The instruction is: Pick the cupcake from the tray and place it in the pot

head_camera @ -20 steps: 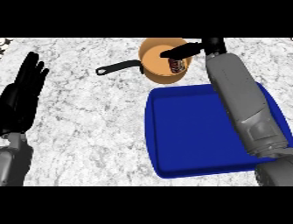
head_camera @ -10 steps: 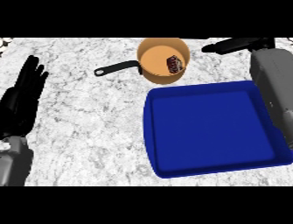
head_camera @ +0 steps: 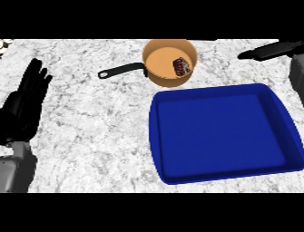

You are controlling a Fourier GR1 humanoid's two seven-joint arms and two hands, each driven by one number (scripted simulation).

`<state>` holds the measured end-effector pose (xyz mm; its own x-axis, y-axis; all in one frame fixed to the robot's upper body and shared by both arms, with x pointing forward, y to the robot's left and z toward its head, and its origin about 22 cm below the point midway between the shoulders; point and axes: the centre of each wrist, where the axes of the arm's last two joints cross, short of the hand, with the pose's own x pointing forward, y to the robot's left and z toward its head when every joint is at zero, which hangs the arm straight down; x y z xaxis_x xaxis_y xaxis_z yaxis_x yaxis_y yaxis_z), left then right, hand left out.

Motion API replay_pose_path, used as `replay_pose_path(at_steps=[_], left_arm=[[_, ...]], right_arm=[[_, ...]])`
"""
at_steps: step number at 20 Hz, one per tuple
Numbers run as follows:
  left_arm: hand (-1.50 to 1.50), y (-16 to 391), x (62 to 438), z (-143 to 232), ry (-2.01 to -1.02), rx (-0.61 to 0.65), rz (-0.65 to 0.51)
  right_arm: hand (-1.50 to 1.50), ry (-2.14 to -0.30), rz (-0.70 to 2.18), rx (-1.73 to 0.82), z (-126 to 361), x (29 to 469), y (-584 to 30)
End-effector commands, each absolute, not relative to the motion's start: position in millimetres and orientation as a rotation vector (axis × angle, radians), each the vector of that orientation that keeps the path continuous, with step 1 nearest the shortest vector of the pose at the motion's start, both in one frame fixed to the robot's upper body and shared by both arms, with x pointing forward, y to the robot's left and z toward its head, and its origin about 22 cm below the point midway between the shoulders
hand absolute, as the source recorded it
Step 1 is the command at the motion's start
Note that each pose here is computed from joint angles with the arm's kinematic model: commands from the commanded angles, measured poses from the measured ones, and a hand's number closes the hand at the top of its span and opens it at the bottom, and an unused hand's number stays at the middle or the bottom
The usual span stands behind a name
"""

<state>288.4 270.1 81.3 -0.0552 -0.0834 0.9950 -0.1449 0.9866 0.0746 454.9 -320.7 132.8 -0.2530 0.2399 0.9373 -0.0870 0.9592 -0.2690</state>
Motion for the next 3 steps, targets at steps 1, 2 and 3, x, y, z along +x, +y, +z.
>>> replay_pose_path(at_steps=[1, 2, 3], left_arm=[[0.00, 252, 298, 91, -1.632, 0.164, 0.025], [0.00, 281, 294, 91, -1.614, 0.153, 0.045], [0.00, 284, 291, 89, -1.630, 0.170, 0.054]], right_arm=[[-1.50, -1.806, 0.299, -0.127, 138, 453, -335], [-1.50, -1.788, 0.311, -0.112, 129, 450, -334], [-1.50, -1.802, 0.316, -0.093, 122, 443, -348]])
